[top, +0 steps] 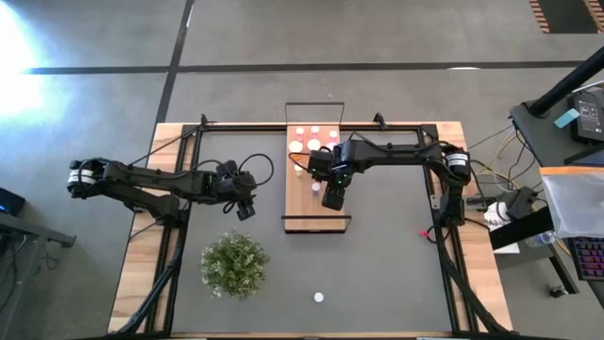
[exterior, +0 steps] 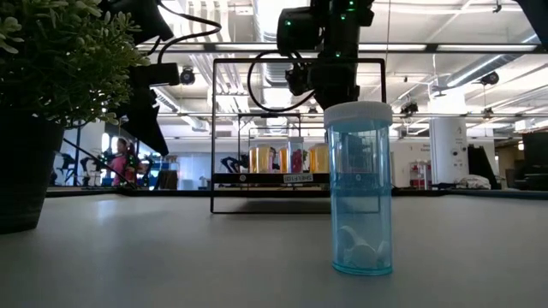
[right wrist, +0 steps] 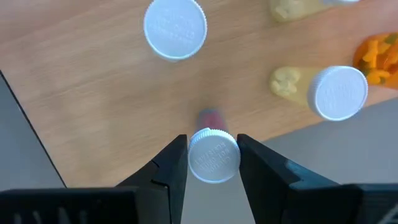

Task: Pick and place medicine bottles onto shelf by color
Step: Put the right blue pill bottle on the shelf aligned with the other blue pill bottle, then put the blue pill bottle on the shelf aligned with the other blue pill bottles

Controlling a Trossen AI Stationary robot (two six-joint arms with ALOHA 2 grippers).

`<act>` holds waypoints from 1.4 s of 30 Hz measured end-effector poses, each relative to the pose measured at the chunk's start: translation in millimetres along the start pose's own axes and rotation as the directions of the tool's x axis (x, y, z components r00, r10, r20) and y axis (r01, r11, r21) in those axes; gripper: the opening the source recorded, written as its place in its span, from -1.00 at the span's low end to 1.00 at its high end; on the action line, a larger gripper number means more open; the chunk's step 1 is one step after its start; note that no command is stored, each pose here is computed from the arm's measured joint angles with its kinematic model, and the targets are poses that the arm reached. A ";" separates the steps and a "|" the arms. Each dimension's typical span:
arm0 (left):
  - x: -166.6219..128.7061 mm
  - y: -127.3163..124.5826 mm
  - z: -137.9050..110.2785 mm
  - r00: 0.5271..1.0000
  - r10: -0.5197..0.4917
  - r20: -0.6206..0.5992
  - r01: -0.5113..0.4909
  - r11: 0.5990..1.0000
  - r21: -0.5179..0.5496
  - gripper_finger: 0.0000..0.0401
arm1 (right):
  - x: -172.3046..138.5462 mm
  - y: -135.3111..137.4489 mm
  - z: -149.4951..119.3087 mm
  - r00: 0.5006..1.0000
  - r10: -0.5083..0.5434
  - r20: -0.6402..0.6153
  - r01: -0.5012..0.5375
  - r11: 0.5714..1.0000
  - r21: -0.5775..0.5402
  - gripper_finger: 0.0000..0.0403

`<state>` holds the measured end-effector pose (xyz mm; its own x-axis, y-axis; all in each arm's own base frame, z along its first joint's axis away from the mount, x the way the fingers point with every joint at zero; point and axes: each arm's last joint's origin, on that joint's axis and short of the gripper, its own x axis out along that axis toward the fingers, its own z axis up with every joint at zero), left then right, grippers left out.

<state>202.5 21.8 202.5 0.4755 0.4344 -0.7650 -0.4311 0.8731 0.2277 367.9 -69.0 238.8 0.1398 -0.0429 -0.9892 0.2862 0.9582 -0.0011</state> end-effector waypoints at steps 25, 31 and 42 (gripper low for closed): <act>0.0 0.0 -0.2 1.000 0.000 -0.002 0.000 1.000 0.002 0.09 | 0.6 1.2 4.7 0.998 0.030 0.046 -0.031 0.999 0.014 -0.35; 0.0 0.0 -0.2 1.000 0.000 -0.002 0.000 1.000 0.002 0.09 | -1.3 1.1 5.9 0.998 0.023 0.051 -0.024 1.000 0.014 -0.20; -0.8 0.3 1.2 1.000 0.000 0.001 0.000 1.000 0.002 0.09 | -54.0 -3.4 6.4 0.993 -0.114 0.010 0.114 0.993 0.019 0.07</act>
<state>202.9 21.9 203.9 0.4762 0.4349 -0.7643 -0.4300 0.8733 0.2290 365.4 -71.7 293.2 0.1158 -0.1544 -0.9812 0.3178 0.9417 -0.1107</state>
